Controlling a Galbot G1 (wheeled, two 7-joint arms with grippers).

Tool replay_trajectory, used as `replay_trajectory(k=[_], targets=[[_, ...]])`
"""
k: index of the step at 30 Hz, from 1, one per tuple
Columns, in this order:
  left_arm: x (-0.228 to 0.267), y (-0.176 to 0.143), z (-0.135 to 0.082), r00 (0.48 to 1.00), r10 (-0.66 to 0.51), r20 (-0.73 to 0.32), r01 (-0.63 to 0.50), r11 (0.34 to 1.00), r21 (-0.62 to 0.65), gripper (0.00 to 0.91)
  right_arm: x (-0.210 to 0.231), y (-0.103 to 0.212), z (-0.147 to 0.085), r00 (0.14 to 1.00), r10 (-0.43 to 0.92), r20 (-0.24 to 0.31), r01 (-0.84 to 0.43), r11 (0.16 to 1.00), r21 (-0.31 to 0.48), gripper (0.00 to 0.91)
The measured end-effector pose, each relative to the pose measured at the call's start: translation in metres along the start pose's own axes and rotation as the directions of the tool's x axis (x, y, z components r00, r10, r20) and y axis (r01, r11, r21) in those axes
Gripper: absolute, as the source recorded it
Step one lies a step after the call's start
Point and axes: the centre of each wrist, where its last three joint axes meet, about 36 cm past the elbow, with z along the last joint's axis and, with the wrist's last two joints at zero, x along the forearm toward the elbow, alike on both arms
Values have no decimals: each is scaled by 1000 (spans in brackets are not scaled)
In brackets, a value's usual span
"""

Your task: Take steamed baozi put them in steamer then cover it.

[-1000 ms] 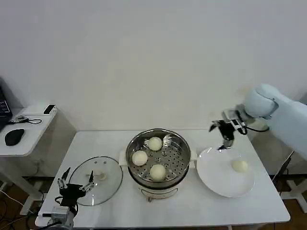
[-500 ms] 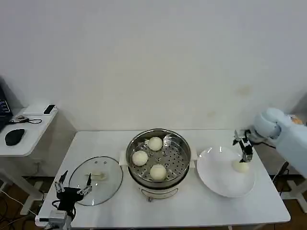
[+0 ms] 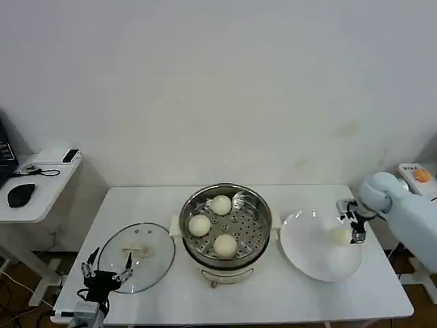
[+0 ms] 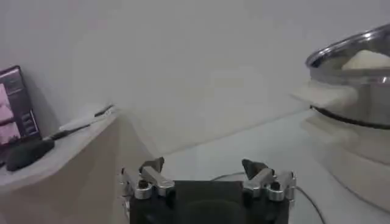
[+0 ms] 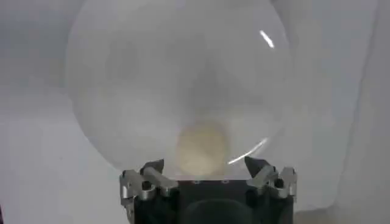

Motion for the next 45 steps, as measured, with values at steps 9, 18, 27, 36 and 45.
replay_trajectory(k=[9,18,27,36,45], targets=[[-1,2,6,1000,-2,-17,2,1000,-3,907,-22,-2,-9,1000,-16,-16,16,1000,17,907],[-4,5,11,1000,-4,-27,3,1000,-9,907,-36,-4,-16,999,-16,-39,18,999,32,907],[-7,7,12,1000,-5,-28,5,1000,-10,907,-44,-4,-17,998,-17,-63,19,999,40,907],[-10,5,15,999,-7,-33,7,1000,-3,907,-50,-4,-19,997,-22,-77,26,998,53,907],[-11,4,15,999,-9,-35,9,1000,2,907,-53,-5,-20,996,-17,-89,22,998,58,907]])
